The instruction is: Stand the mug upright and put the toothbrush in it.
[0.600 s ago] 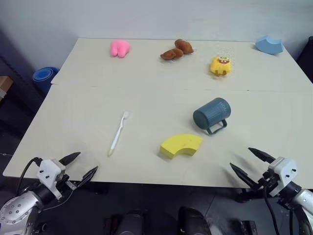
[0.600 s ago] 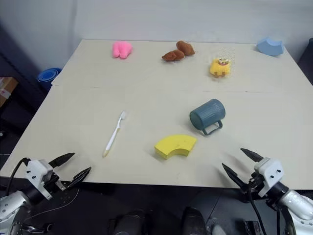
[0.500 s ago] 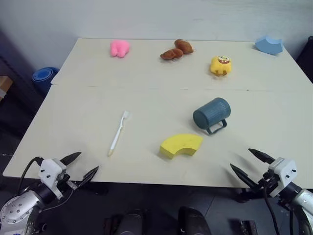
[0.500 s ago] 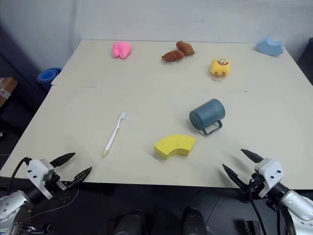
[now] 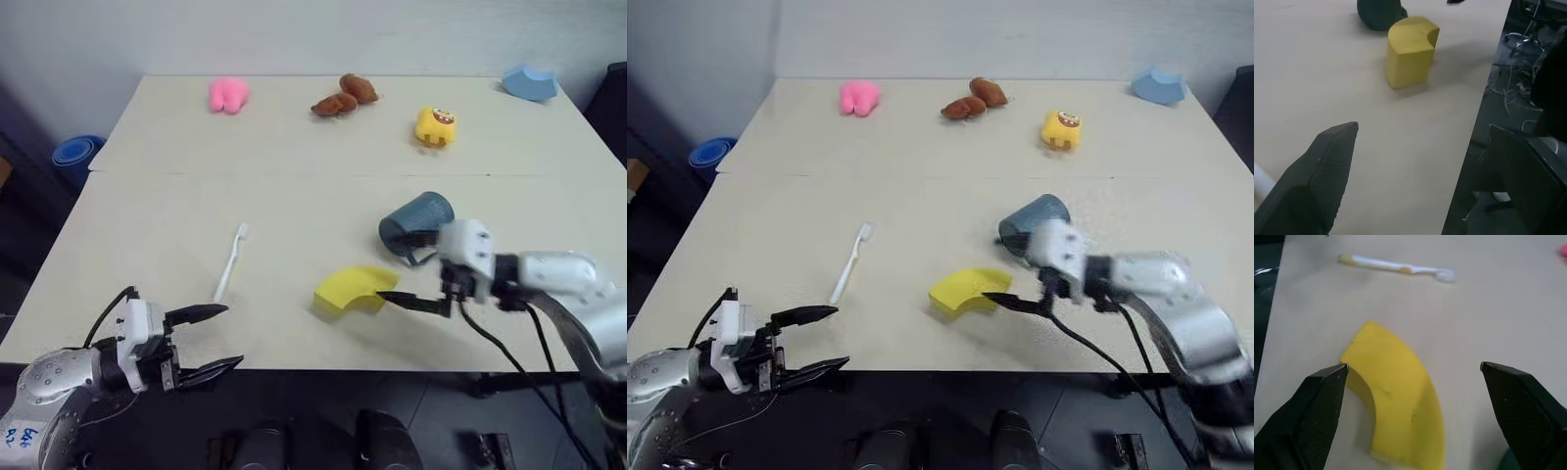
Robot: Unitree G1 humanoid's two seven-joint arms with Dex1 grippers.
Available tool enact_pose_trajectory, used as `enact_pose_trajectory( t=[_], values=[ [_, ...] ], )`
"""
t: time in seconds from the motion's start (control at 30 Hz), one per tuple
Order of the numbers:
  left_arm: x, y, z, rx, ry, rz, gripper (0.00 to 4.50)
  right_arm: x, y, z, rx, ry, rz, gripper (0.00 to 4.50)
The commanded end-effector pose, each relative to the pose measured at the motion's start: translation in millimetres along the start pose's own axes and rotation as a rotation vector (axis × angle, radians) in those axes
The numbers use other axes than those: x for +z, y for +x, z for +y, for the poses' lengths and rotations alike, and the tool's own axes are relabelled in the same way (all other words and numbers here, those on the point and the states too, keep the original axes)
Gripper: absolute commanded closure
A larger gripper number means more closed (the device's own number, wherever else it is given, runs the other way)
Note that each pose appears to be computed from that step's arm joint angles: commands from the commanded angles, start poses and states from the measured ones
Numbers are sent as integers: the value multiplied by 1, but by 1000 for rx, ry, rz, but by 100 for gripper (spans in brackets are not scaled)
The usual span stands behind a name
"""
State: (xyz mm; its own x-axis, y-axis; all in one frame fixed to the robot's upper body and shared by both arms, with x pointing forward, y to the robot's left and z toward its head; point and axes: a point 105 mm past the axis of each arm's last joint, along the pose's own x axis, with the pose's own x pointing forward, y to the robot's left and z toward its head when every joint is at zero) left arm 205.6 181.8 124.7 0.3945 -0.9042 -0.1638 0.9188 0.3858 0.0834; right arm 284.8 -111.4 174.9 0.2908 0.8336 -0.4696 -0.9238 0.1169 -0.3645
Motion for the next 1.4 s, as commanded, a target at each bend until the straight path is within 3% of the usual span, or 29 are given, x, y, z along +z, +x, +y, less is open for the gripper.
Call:
enact_pose_trajectory(
  t=[0.03,0.2,0.3,0.43,0.5,0.6,0.7,0.83,0.93,1.0,1.1,1.17,1.3,1.4],
  values=[
    [3,5,-3,-30,31,10,0,-5,16,-16,56,-90,120,2],
    [1,11,-4,-28,33,4,0,-12,39,-23,173,-110,187,2],
    [2,15,-5,-33,39,-2,0,-15,48,-22,224,-74,187,60],
    [5,18,-3,-37,48,-12,0,-6,36,-16,256,-51,113,185],
    [6,19,-3,-36,51,-24,0,2,27,-20,214,-46,53,196],
    [19,25,0,-16,40,-103,0,21,-16,-34,50,84,-119,196],
    [34,32,-2,-32,-27,-183,0,5,-84,-47,-158,282,-115,196],
    [41,41,-2,-49,-33,-205,0,-57,-169,-72,-557,473,42,196],
    [42,47,0,-51,-23,-215,0,-129,-214,-75,-795,536,328,196],
    [43,49,2,-53,-15,-220,0,-162,-231,-78,-927,551,443,196],
    [45,50,6,-50,-6,-227,0,-183,-242,-87,-1076,521,491,196],
    [47,50,10,-38,8,-230,0,-192,-246,-86,-1084,499,553,125],
    [50,48,15,-29,11,-237,0,-192,-256,-84,-1067,483,561,7],
    [50,43,17,-27,12,-231,0,-168,-277,-88,-1077,451,500,3]
  ],
)
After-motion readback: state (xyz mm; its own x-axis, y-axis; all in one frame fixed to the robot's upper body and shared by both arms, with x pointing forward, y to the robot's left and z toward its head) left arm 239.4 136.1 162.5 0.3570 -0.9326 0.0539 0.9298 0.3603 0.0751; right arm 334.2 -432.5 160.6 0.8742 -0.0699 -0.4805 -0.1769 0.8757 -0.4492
